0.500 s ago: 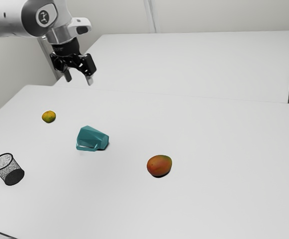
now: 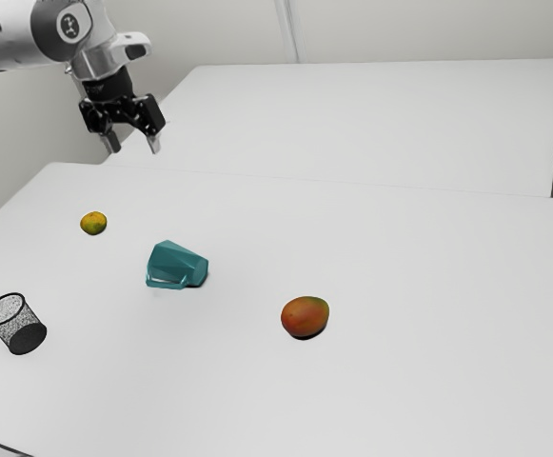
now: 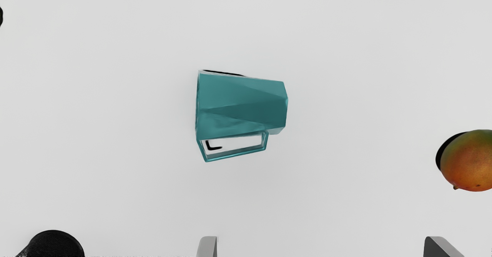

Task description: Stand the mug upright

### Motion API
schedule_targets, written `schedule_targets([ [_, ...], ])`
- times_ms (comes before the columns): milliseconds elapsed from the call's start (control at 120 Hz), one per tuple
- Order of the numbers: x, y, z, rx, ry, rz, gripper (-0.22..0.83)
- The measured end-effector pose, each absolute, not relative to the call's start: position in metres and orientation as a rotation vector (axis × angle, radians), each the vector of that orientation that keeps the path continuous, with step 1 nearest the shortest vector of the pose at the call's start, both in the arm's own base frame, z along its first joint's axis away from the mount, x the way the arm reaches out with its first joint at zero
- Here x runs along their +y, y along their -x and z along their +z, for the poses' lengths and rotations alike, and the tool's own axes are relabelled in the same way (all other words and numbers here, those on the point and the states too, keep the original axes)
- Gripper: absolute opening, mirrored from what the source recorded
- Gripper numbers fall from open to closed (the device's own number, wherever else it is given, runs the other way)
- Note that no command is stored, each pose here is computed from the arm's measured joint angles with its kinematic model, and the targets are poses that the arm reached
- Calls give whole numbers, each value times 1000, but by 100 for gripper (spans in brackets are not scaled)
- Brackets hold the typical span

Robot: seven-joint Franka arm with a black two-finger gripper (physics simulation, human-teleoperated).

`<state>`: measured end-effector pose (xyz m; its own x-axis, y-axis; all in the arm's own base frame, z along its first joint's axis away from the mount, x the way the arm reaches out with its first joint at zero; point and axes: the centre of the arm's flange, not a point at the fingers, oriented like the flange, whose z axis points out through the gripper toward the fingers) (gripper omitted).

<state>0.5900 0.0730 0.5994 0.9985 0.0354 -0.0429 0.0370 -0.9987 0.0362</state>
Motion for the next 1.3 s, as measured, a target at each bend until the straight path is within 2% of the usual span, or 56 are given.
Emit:
schedule_targets([
  [408, 176, -606, 514, 144, -2784, -123, 60],
  [575, 212, -600, 456, 174, -2665, -176, 60],
  [867, 248, -597, 380, 166, -2523, -192, 60],
  [1092, 251, -586, 327, 156, -2374, -164, 60],
  [1300, 247, -586, 300, 128, -2274, -94, 59],
])
